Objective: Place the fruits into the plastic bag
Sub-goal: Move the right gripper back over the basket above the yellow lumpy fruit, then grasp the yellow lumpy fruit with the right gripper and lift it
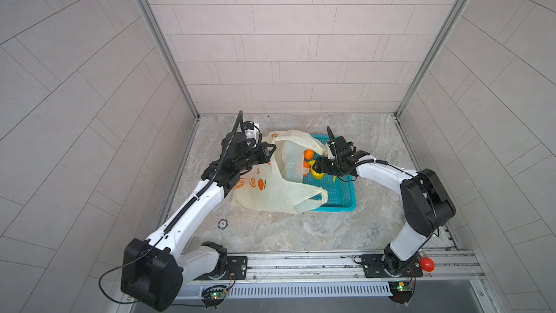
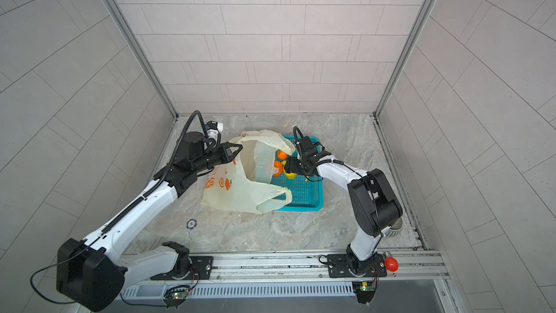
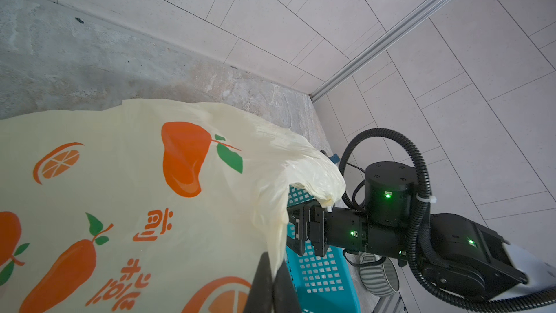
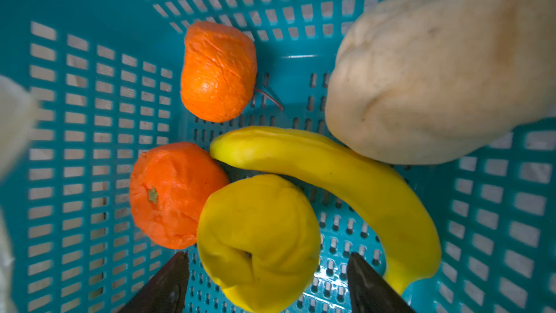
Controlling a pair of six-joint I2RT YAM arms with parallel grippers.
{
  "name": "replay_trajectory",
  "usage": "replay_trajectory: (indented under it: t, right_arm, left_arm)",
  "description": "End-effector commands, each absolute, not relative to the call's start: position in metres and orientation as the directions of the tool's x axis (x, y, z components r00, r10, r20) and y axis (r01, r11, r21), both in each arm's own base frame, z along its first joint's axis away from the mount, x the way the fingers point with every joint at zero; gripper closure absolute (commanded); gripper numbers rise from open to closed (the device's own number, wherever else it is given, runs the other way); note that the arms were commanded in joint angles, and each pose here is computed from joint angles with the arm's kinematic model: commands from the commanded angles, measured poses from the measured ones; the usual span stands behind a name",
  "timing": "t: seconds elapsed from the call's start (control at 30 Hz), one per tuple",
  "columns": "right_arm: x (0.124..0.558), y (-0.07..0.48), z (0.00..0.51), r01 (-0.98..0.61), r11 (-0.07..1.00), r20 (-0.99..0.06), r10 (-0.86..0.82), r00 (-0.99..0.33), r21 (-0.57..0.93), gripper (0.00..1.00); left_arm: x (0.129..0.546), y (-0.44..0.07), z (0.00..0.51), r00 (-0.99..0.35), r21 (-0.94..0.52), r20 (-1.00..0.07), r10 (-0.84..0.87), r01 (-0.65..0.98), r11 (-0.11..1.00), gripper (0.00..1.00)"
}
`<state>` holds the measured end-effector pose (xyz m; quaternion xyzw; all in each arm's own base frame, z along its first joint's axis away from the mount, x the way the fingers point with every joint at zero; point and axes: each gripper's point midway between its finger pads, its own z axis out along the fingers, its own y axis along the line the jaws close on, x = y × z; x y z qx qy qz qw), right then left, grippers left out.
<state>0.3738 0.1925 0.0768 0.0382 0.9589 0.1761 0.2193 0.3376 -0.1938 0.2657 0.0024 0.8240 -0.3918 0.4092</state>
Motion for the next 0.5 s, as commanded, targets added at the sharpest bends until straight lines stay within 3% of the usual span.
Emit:
replay_trajectory:
  t: [0.0,0.47]
  right_arm:
    - [0.373,0.19,0.077,-0.015,0.952,-0.405,0.116,-0.907,0.307,0.21]
    - [0.378,0.2,0.06,-0.028,0.96,-0.375,0.082,-0.923,0.28,0.21]
  left_arm:
    - [0.339,-0.195,0.265,-0.658,-0.641,-0.683,-0.317,0.33,0.693,1.0]
    - [0.34,-0.196,0.26,-0.665,-0.645,-0.677,-0.316,0.328,0.691,1.0]
